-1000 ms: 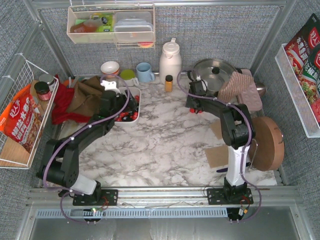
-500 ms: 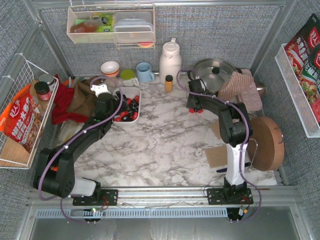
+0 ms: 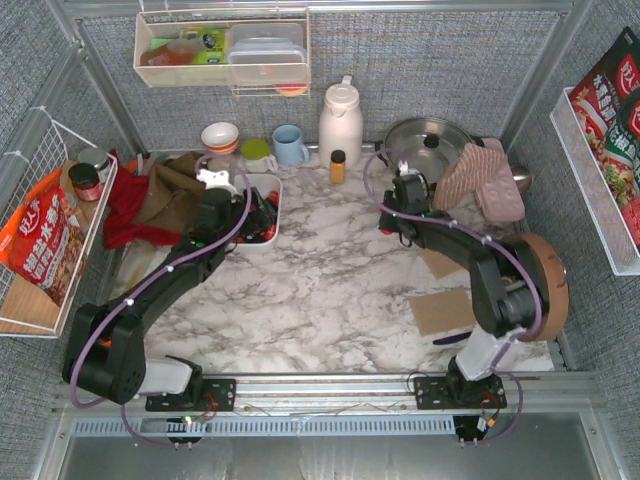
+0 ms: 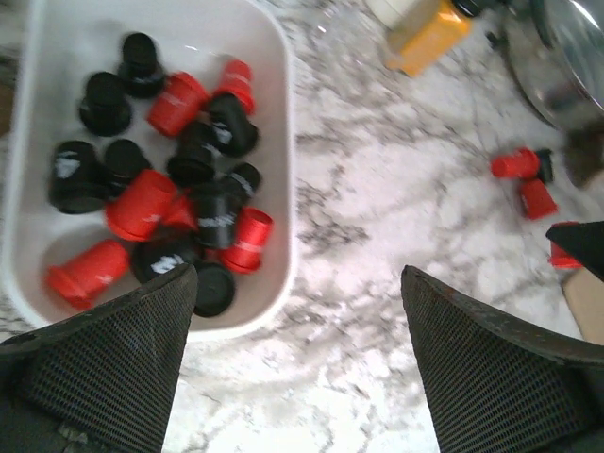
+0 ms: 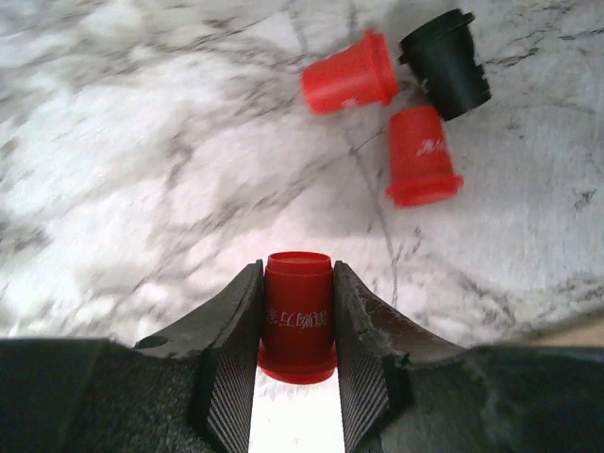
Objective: Mix the coffee capsules in the storage basket
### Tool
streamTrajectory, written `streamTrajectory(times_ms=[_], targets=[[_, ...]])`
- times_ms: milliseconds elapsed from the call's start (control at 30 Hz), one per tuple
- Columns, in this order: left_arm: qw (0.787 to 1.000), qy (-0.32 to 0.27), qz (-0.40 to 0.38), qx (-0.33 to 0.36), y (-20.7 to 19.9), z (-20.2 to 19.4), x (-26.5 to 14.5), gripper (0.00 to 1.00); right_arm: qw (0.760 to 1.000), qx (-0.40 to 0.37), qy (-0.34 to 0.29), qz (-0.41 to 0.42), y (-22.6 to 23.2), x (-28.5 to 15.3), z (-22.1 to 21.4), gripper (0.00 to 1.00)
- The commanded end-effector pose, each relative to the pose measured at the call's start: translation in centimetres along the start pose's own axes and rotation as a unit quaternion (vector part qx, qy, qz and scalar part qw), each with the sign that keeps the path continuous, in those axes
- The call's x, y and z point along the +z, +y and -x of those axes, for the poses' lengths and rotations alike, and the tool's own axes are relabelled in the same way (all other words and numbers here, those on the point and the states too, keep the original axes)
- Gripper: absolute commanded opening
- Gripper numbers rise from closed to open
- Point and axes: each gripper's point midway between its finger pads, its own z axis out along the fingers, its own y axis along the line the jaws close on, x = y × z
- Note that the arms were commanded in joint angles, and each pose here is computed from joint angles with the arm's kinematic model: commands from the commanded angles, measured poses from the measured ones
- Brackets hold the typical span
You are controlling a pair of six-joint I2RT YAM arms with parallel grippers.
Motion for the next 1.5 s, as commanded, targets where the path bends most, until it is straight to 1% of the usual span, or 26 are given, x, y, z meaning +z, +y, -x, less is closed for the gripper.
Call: streamTrajectory(times_ms=[0,67,100,167,200,300,400,500,567,667,833,1100,1200,1333,1467], targets=[[0.997,0.017,-0.071,0.019,-3.7,-1.2,-0.9,0.96,0.988,-0.040,-0.110,0.100,3.3,-4.8,2.1,0.28],[0.995,0.022,-0.091,0.027,-5.3,-1.8,-1.3,0.94,0.973,-0.068,-0.165,0.147,4.7,-8.1,1.9,0.28],[0.994,0.025,-0.103,0.031,-6.2,-2.0,-1.5,0.93,0.962,-0.087,-0.195,0.173,5.6,-9.8,1.9,0.28],[0.991,0.028,-0.128,0.038,-8.0,-2.3,-1.8,0.92,0.935,-0.136,-0.247,0.216,7.0,-12.7,0.8,0.28],[0.989,0.029,-0.140,0.043,-8.9,-2.5,-2.0,0.90,0.921,-0.160,-0.264,0.237,7.5,-13.7,-0.3,0.28],[0.984,0.027,-0.169,0.053,-11.4,-2.9,-2.4,0.84,0.881,-0.215,-0.314,0.281,8.9,-16.4,-1.7,0.28],[0.978,0.022,-0.196,0.060,-13.6,-3.1,-2.8,0.79,0.830,-0.274,-0.362,0.324,10.5,-18.6,-2.9,0.29],[0.967,0.024,-0.239,0.081,-16.0,-4.1,-3.5,0.74,0.789,-0.325,-0.391,0.344,11.6,-19.9,-4.2,0.30],[0.958,0.033,-0.266,0.101,-17.4,-5.3,-4.0,0.71,0.768,-0.347,-0.406,0.352,12.0,-20.4,-4.8,0.30],[0.941,0.059,-0.306,0.130,-19.2,-7.2,-4.8,0.70,0.747,-0.368,-0.423,0.359,12.2,-20.9,-5.5,0.31],[0.919,0.090,-0.352,0.153,-21.0,-9.3,-6.0,0.69,0.733,-0.383,-0.434,0.357,12.2,-21.5,-5.5,0.31],[0.896,0.112,-0.397,0.163,-22.6,-11.3,-7.3,0.69,0.724,-0.403,-0.429,0.359,12.4,-21.9,-5.9,0.31],[0.892,0.122,-0.404,0.162,-22.8,-12.0,-7.4,0.69,0.721,-0.407,-0.429,0.361,12.5,-21.9,-6.0,0.31],[0.891,0.137,-0.403,0.156,-22.8,-12.8,-7.2,0.68,0.719,-0.412,-0.428,0.360,12.5,-22.0,-6.1,0.31],[0.893,0.129,-0.403,0.150,-22.9,-12.4,-7.4,0.68,0.720,-0.414,-0.425,0.359,12.5,-21.9,-6.2,0.31]])
